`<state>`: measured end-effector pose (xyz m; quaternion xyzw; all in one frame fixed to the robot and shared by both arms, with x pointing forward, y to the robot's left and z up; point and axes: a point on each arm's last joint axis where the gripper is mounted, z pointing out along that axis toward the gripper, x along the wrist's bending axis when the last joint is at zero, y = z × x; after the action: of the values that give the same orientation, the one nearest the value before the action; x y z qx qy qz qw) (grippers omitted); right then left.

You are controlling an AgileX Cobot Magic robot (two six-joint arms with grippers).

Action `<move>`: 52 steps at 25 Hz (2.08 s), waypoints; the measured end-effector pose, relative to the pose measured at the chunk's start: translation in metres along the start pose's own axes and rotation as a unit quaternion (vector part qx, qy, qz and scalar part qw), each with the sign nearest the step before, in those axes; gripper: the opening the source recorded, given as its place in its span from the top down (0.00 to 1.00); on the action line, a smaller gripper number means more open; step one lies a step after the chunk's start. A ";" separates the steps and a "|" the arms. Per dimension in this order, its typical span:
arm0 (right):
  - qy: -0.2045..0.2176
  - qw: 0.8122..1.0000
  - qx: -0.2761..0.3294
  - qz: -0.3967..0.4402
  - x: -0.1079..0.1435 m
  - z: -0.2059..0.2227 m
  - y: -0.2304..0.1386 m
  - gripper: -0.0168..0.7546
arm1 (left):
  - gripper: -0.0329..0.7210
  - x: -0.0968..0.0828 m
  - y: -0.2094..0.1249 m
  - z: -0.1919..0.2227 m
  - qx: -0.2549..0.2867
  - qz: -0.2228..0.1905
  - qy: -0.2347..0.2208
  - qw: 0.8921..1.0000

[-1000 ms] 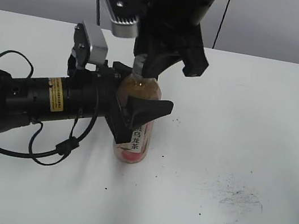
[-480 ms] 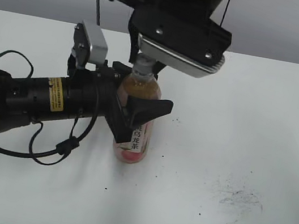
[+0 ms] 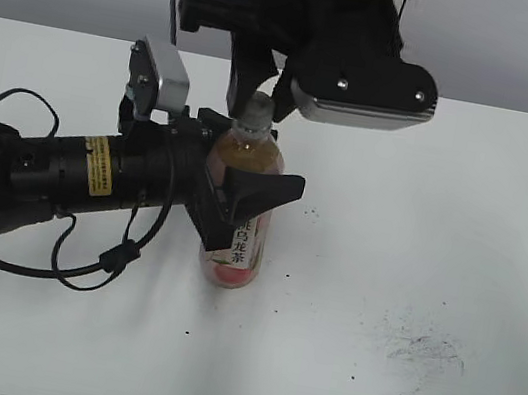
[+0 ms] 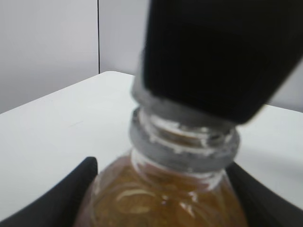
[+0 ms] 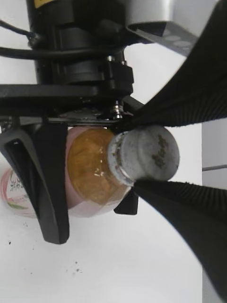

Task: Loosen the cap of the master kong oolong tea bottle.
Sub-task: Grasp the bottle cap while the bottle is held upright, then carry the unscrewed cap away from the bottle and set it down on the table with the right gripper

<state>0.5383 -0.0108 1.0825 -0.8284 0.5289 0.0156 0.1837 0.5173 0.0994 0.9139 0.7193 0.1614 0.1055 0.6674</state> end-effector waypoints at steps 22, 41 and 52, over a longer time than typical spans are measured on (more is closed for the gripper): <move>0.021 0.998 0.025 0.046 0.006 -0.014 -0.006 0.63 | 0.36 0.000 0.000 0.000 0.000 -0.001 0.000 1.000; 0.204 0.644 -0.032 0.737 0.179 0.081 0.029 0.63 | 0.36 0.000 0.000 0.000 -0.001 -0.001 0.001 1.000; 0.237 0.543 -0.044 0.805 0.193 0.146 0.039 0.61 | 0.36 0.002 0.000 0.000 -0.002 -0.011 0.012 1.000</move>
<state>0.6133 -0.1471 0.8928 -0.0357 0.9965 -0.0165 -0.0742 0.5193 0.1003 0.9141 0.7146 0.1769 0.1073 0.6682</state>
